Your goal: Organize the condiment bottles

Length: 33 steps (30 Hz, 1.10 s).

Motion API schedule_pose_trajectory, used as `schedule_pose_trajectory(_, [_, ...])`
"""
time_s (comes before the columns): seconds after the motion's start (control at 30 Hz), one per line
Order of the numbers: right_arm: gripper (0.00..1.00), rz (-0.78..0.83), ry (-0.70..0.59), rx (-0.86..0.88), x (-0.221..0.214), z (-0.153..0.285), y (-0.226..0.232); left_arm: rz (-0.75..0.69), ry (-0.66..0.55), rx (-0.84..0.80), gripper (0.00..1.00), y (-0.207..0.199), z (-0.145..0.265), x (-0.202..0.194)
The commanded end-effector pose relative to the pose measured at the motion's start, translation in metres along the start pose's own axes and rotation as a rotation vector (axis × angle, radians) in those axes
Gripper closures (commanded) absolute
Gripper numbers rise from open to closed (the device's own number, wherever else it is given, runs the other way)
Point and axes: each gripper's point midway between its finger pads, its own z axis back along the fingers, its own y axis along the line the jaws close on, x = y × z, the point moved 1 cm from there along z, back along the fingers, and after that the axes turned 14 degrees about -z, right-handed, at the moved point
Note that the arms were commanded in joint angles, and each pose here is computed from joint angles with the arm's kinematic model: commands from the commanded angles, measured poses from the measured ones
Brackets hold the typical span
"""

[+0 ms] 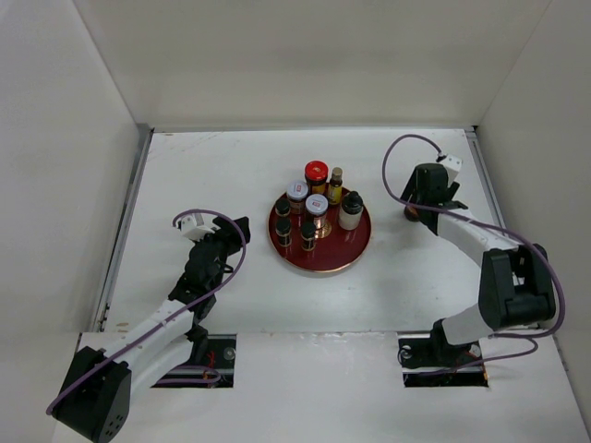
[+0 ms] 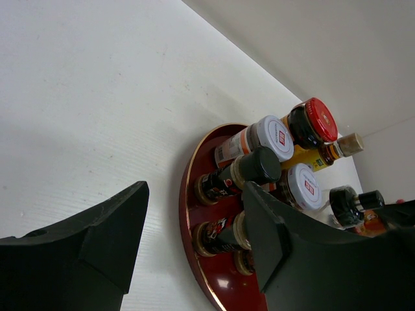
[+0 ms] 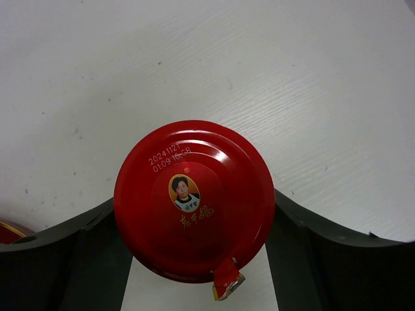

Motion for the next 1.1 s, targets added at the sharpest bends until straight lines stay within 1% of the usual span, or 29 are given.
schedule_pose_trajectory(0.0, [0.48, -0.062, -0.137, 0.070, 0.036, 0.021, 0.018, 0.029, -0.040, -0.037, 0.42, -0.008, 0.000, 0.010])
schedule_pose_trajectory(0.17, [0.51, -0.056, -0.174, 0.110, 0.031, 0.058, 0.018, 0.031, -0.040, -0.038, 0.41, -0.008, 0.000, 0.010])
schedule_pose_trajectory(0.3, [0.51, -0.025, -0.161, 0.165, 0.015, 0.098, 0.017, 0.031, -0.040, -0.038, 0.39, -0.008, 0.000, 0.010])
schedule_pose_trajectory(0.43, [0.52, -0.016, -0.108, 0.264, -0.004, 0.140, 0.026, 0.036, -0.035, -0.035, 0.30, -0.008, -0.001, 0.008])
schedule_pose_trajectory(0.53, [0.52, -0.019, -0.068, 0.353, -0.014, 0.166, 0.044, 0.039, -0.037, -0.036, 0.25, -0.009, -0.002, 0.009])
schedule_pose_trajectory(0.6, [0.52, -0.006, -0.035, 0.416, -0.024, 0.182, 0.061, 0.038, -0.038, -0.037, 0.21, -0.009, -0.002, 0.009])
schedule_pose_trajectory(0.7, [0.52, 0.016, -0.003, 0.524, -0.037, 0.206, 0.097, 0.037, -0.042, -0.039, 0.11, -0.009, -0.001, 0.010])
schedule_pose_trajectory(0.73, [0.52, 0.021, 0.005, 0.557, -0.041, 0.213, 0.108, 0.037, -0.043, -0.038, 0.07, -0.009, -0.001, 0.011])
schedule_pose_trajectory(0.77, [0.51, 0.024, 0.010, 0.587, -0.044, 0.219, 0.119, 0.040, -0.045, -0.037, 0.02, -0.009, -0.001, 0.011])
schedule_pose_trajectory(0.8, [0.51, 0.030, 0.015, 0.616, -0.048, 0.223, 0.129, 0.042, -0.045, -0.037, 0.01, -0.009, -0.001, 0.011])
schedule_pose_trajectory(0.93, [0.51, 0.056, 0.016, 0.668, -0.062, 0.225, 0.159, 0.041, -0.049, -0.033, 0.00, -0.008, -0.001, 0.012])
schedule_pose_trajectory(1.07, [0.51, 0.094, 0.015, 0.669, -0.078, 0.215, 0.178, 0.035, -0.047, -0.024, 0.00, -0.006, -0.002, 0.012])
